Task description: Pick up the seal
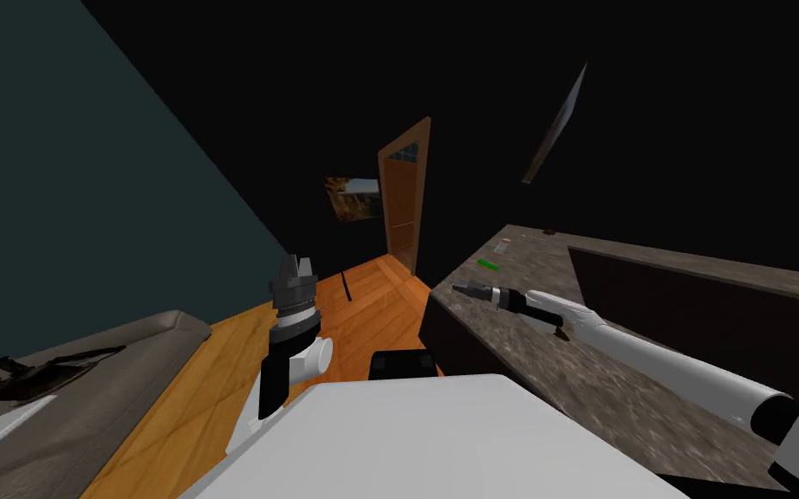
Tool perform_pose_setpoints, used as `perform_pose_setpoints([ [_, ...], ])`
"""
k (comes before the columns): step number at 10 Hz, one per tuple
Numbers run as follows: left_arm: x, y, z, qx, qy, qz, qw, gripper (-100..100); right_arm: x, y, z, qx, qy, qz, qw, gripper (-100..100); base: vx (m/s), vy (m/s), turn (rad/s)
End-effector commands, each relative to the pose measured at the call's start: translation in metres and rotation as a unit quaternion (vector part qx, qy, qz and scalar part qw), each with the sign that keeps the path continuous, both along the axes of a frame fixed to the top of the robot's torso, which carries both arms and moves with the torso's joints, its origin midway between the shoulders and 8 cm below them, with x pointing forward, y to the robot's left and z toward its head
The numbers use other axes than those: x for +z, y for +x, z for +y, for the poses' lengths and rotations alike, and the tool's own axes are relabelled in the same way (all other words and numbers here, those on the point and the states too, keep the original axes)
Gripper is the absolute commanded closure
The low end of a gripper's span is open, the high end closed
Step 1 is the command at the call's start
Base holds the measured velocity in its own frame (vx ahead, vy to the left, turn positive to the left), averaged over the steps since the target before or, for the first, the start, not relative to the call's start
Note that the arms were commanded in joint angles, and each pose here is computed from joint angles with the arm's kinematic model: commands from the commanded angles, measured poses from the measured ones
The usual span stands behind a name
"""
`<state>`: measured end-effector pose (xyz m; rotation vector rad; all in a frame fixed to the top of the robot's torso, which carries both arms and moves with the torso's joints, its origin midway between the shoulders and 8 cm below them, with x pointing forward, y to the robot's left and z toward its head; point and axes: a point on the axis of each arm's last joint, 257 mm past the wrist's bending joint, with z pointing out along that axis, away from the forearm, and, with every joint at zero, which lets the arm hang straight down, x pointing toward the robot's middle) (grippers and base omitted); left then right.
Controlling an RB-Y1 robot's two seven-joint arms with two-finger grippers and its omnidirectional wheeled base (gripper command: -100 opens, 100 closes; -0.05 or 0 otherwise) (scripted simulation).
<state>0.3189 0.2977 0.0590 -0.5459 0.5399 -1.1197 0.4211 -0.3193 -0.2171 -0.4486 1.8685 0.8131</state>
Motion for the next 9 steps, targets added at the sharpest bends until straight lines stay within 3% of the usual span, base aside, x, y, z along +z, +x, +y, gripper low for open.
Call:
perform_pose_setpoints([
  [1,0.0,0.0,0.0,0.0,0.0,0.0,1.0,0,-0.005,-0.004,-0.018,-0.003,-0.027,0.011,0.9996,-100,-0.027,-0.044,0.165],
  [4,0.0,0.0,0.0,0.0,0.0,0.0,1.0,0,-0.034,-0.024,-0.069,-0.016,-0.094,0.059,0.9937,-100,-0.039,-0.052,0.222],
  [5,0.0,0.0,0.0,0.0,0.0,0.0,1.0,0,-0.031,-0.024,-0.075,-0.017,-0.102,0.059,0.9929,-100,-0.051,-0.064,0.176],
  [6,0.0,0.0,0.0,0.0,0.0,0.0,1.0,0,-0.042,-0.037,-0.099,-0.022,-0.133,0.083,0.9874,-100,-0.068,-0.058,0.301],
  [7,0.0,0.0,0.0,0.0,0.0,0.0,1.0,0,-0.041,-0.036,-0.104,-0.025,-0.137,0.084,0.9866,-100,-0.052,-0.051,0.153],
  [9,0.0,0.0,0.0,0.0,0.0,0.0,1.0,0,-0.058,-0.065,-0.158,-0.044,-0.196,0.132,0.9708,-100,-0.084,-0.073,0.352],
])
